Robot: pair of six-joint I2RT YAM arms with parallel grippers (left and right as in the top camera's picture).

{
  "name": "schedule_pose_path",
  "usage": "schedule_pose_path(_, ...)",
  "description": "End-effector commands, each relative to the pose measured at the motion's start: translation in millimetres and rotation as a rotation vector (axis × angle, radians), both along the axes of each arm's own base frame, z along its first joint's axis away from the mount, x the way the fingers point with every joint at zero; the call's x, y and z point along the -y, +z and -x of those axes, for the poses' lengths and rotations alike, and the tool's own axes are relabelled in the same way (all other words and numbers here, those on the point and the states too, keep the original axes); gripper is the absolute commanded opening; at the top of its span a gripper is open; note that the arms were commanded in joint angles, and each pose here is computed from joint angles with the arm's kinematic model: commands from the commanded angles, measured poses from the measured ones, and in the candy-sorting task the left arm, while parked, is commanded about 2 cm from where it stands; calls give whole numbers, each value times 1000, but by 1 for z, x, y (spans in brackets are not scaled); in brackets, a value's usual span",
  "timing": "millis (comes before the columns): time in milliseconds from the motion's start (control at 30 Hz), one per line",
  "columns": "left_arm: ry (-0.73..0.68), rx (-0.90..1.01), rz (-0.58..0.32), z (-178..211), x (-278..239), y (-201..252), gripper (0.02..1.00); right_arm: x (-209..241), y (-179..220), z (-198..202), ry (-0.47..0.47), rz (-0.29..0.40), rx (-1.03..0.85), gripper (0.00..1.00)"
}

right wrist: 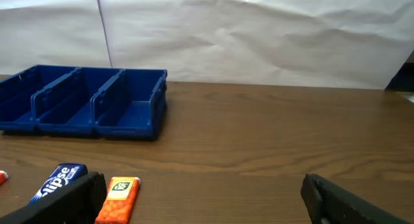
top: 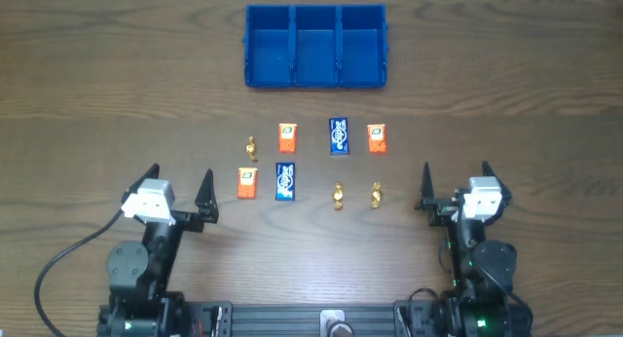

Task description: Sort Candies Into Trays

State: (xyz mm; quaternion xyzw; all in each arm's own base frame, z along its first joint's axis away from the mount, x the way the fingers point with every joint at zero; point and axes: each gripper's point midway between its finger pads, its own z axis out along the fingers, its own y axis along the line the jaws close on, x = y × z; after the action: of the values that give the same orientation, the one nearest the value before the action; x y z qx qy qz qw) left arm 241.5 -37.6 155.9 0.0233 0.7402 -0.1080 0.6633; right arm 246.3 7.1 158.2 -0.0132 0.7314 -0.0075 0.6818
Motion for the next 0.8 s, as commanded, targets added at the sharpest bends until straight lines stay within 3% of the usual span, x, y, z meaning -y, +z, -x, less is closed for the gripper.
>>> schedule_pose_path(33, 27, -41, -37, 0, -5, -17, 996, -1, 0, 1, 2, 15, 2, 998)
schedule_pose_path(267, 8, -112, -37, 12, 1, 2, 991, -1, 0, 1, 2, 15, 1, 998)
schedule_pose_path(467, -92, -388, -30, 21, 18, 33, 998, -1, 0, 1, 2, 15, 1, 996)
schedule_pose_path(633, -150, -635, -69, -3, 42, 16, 1000, -1, 0, 1, 2, 15, 2, 998)
schedule_pose_path(800, -97, -899, -102, -24, 63, -36, 1000, -1, 0, 1, 2, 15, 1, 998)
